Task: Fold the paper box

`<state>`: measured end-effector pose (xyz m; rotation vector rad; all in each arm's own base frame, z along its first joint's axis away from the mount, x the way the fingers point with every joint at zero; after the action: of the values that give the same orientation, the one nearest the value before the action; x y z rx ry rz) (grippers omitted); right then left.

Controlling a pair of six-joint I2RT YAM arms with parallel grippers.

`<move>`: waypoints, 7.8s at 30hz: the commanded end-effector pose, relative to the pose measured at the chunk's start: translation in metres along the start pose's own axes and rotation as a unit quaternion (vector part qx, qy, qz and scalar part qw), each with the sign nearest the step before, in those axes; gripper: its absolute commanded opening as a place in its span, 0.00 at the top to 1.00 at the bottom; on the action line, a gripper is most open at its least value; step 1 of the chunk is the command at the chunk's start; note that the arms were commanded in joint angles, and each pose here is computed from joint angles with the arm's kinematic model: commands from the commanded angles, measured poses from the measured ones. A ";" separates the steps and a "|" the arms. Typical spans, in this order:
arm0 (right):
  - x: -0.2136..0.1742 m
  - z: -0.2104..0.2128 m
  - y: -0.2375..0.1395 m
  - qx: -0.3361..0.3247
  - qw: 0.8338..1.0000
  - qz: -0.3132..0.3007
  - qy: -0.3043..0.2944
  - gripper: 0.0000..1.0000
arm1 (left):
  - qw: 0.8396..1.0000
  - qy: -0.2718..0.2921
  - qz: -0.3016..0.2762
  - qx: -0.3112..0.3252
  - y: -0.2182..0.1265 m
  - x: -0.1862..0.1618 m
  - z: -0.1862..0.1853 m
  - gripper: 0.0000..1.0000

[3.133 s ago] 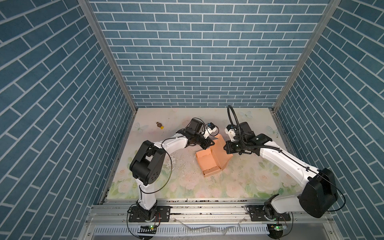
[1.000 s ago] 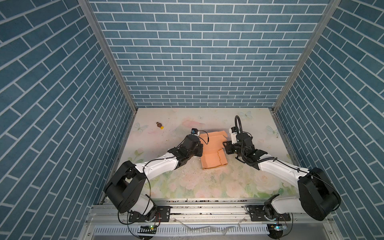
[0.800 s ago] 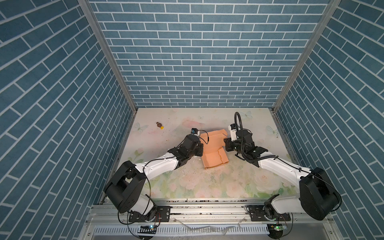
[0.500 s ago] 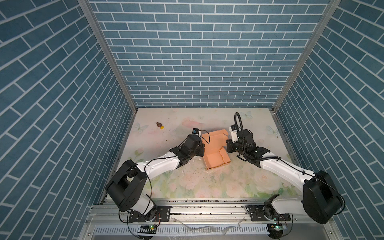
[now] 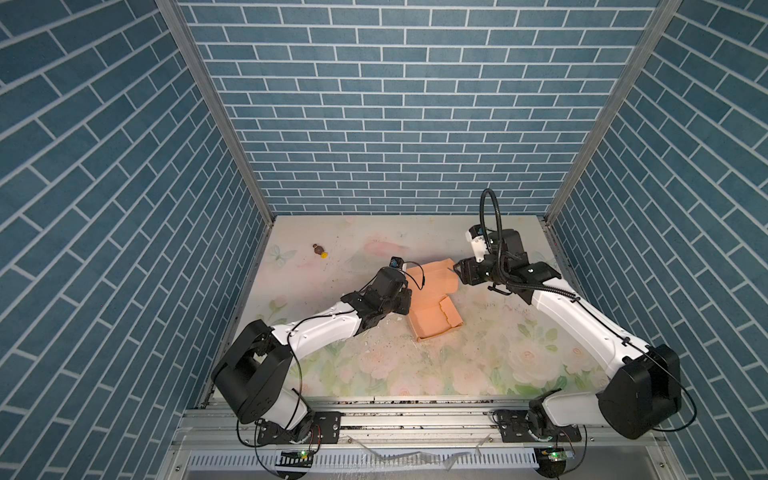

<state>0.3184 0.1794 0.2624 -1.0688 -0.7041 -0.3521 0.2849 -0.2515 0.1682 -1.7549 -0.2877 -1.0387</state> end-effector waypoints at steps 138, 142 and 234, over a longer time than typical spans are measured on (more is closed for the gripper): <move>-0.058 -0.020 0.034 -0.022 0.996 0.088 -0.020 1.00 | 0.993 0.057 0.100 -0.029 -0.040 0.039 0.000 0.42; -0.058 -0.020 0.032 -0.023 0.996 0.087 -0.022 1.00 | 0.990 0.055 0.122 -0.035 -0.029 0.045 0.002 0.42; -0.052 -0.006 0.062 -0.110 0.972 -0.161 0.131 1.00 | 0.983 0.005 -0.101 0.153 0.026 0.041 0.017 1.00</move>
<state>0.3148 0.2055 0.1751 -1.1198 -0.6138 -0.7431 0.3314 -0.2687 0.1707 -1.5259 -0.4916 -1.0717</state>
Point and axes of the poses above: each gripper's point midway between its finger pads, its own y axis out along the fingers, its own z axis along the line the jaws close on, x = y × z, the point moved 6 cm from there along -y, back along the fingers, and after that the axes turned 11 degrees about y, right-handed, at the moved point
